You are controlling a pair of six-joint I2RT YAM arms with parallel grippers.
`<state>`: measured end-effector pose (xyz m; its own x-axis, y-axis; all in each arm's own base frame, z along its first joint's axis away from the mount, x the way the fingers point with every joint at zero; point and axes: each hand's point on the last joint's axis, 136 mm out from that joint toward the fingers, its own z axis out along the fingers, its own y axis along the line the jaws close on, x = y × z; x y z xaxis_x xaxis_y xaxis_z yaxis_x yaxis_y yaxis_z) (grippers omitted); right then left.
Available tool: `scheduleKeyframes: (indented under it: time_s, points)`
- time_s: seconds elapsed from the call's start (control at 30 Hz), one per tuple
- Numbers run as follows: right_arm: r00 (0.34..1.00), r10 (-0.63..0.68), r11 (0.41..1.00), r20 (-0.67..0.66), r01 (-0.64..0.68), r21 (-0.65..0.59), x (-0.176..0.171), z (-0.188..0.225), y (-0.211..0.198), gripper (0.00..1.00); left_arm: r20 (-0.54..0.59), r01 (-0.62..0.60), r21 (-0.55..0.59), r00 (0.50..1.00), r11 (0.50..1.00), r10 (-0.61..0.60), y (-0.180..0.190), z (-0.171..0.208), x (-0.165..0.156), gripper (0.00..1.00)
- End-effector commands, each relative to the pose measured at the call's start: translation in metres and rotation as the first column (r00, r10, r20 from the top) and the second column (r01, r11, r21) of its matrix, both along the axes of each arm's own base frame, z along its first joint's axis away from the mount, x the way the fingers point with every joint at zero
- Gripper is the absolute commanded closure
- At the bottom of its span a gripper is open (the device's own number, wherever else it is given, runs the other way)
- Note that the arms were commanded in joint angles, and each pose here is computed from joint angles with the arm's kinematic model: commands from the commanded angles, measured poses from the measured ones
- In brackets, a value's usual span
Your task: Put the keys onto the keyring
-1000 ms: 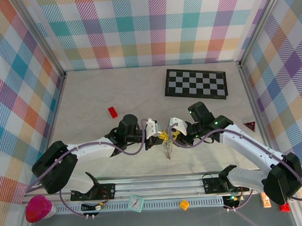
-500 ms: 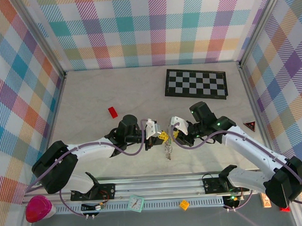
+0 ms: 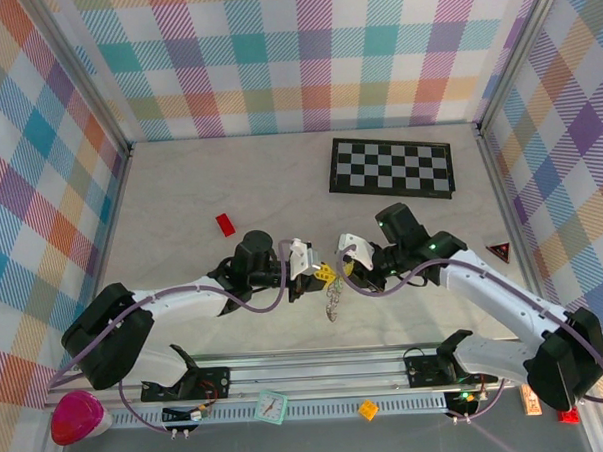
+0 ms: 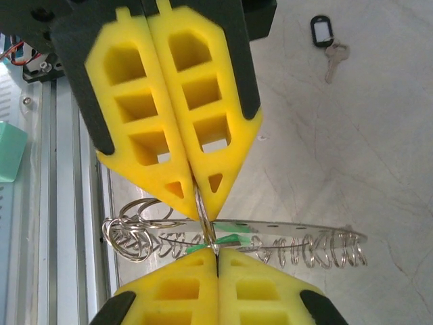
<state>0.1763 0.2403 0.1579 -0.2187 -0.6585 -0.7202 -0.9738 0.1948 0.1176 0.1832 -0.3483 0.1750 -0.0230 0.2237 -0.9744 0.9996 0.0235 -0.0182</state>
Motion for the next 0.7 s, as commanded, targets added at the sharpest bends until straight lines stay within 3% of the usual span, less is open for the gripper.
scheduleKeyframes:
  time_s: [0.0,0.2,0.27,0.37,0.67]
  points:
    - [0.998,0.032,0.999,-0.057,-0.031,0.021,-0.002,-0.013,0.008,1.00,0.064,0.064,-0.110,0.996,0.992,-0.057,-0.003,0.032,-0.011,1.00]
    - [0.999,0.025,0.997,-0.042,-0.022,0.076,-0.001,-0.001,0.013,1.00,0.050,0.059,-0.127,0.997,0.990,-0.053,-0.004,0.033,-0.011,1.00]
    - [1.000,0.005,0.997,-0.014,-0.004,0.074,-0.001,0.001,0.009,0.82,0.043,0.055,-0.131,0.998,0.990,-0.050,-0.004,0.032,-0.010,1.00]
    - [1.000,-0.004,0.997,0.019,0.002,0.077,-0.006,0.003,0.002,0.73,0.035,0.048,-0.142,0.998,0.989,-0.043,-0.005,0.033,-0.009,1.00]
    - [0.998,-0.001,0.992,0.063,-0.007,0.130,-0.010,0.020,0.002,0.71,0.011,0.044,-0.165,0.999,0.985,-0.042,-0.008,0.033,-0.006,1.00]
